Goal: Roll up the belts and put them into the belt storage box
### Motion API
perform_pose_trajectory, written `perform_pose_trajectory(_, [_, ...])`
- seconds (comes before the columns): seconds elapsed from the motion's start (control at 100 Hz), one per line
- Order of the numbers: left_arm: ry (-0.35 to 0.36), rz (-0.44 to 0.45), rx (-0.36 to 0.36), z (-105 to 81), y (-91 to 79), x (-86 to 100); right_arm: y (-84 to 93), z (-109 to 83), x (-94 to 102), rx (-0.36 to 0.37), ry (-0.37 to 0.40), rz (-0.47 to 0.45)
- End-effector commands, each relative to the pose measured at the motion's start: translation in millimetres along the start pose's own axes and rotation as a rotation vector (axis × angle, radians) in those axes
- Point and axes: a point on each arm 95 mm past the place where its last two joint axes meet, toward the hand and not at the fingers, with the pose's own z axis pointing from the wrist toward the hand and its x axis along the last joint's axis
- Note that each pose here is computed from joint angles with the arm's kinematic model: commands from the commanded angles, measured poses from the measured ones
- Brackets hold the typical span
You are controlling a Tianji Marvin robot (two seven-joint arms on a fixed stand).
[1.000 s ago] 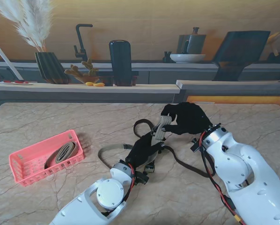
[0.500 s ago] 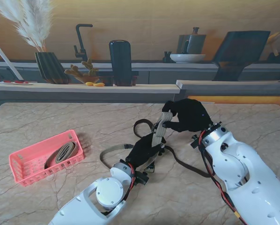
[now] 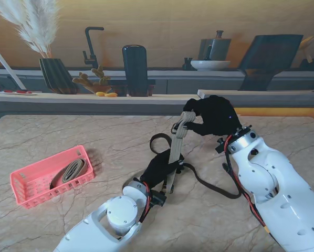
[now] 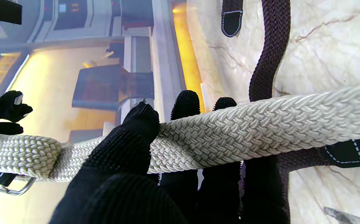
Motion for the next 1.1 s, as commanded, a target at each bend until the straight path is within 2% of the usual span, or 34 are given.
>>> perform_pose_trajectory(0.0, [-0.010, -0.021, -0.011, -4.9, 7.9, -0.3, -7.4, 2.0, 0.7, 0.002, 0.009, -0.009])
perform_pose_trajectory(0.21, [-0.029, -0.110, 0.009, -9.9, 12.1, 4.7, -39.6, 0.0, 2.9, 0.048, 0.027, -0.017])
perform_pose_trajectory(0.42, [-0.032, -0.150, 0.023, -11.2, 12.7, 7.7, -64.5, -4.2, 8.2, 0.097, 0.048, -0.002])
perform_pose_trajectory(0.69, [-0.018, -0.249, 0.038, -14.7, 9.6, 7.9, -82.1, -13.2, 10.0, 0.151, 0.048, 0.014])
perform_pose_trajectory(1.09, [0.003, -0.282, 0.031, -13.5, 5.8, 6.4, -104.1, -29.7, 18.8, 0.208, 0.066, 0.067])
